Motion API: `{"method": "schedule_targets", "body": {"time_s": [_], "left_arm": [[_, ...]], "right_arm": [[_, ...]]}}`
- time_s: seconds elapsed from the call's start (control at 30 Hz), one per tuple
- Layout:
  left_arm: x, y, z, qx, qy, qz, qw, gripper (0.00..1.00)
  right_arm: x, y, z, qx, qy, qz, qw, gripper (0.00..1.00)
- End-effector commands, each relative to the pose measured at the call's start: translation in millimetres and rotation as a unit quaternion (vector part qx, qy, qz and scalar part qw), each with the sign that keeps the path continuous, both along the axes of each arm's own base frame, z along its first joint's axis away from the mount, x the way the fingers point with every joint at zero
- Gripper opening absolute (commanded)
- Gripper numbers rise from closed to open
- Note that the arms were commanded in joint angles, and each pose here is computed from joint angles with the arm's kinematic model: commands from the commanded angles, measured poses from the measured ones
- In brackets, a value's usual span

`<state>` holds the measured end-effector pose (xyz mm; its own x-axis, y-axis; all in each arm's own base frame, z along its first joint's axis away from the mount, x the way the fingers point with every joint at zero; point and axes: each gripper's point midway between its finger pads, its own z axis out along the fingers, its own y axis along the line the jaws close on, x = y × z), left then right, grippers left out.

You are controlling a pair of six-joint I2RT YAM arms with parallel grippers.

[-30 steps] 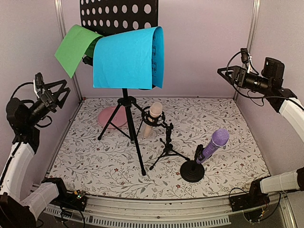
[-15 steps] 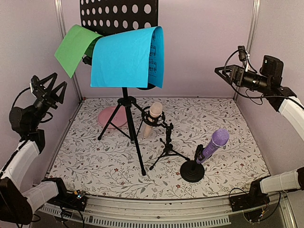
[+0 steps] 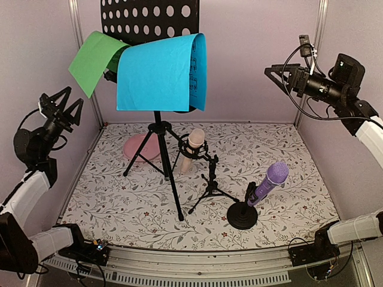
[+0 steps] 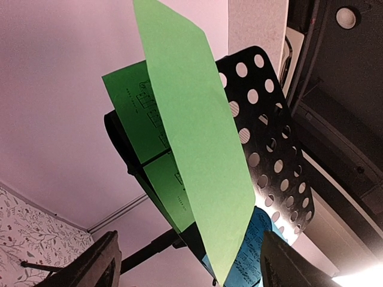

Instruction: Pack up the instrument practice props

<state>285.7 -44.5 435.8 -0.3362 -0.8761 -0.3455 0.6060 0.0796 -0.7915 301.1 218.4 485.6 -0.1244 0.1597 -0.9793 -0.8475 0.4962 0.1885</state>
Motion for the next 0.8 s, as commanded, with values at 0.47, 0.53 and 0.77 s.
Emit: {"method": "schedule_targets", "body": {"time_s": [0.47, 0.53, 0.77], "left_arm": [[24, -3, -9, 0.005, -0.005, 0.020, 1.000, 0.81], [25, -3, -11, 0.006, -0.003, 0.023, 1.000, 0.82], [29, 4, -27, -0.005, 0.028, 0.049, 0.998, 0.81]], "right_arm": [[-90, 49, 125, 0.143, -0.144, 0.074, 0.976, 0.99], [-99, 68, 127, 0.141, -0.155, 0.072, 0.975, 0.99], [-132, 123, 134, 0.119, -0.195, 0.086, 0.970, 0.99]]}}
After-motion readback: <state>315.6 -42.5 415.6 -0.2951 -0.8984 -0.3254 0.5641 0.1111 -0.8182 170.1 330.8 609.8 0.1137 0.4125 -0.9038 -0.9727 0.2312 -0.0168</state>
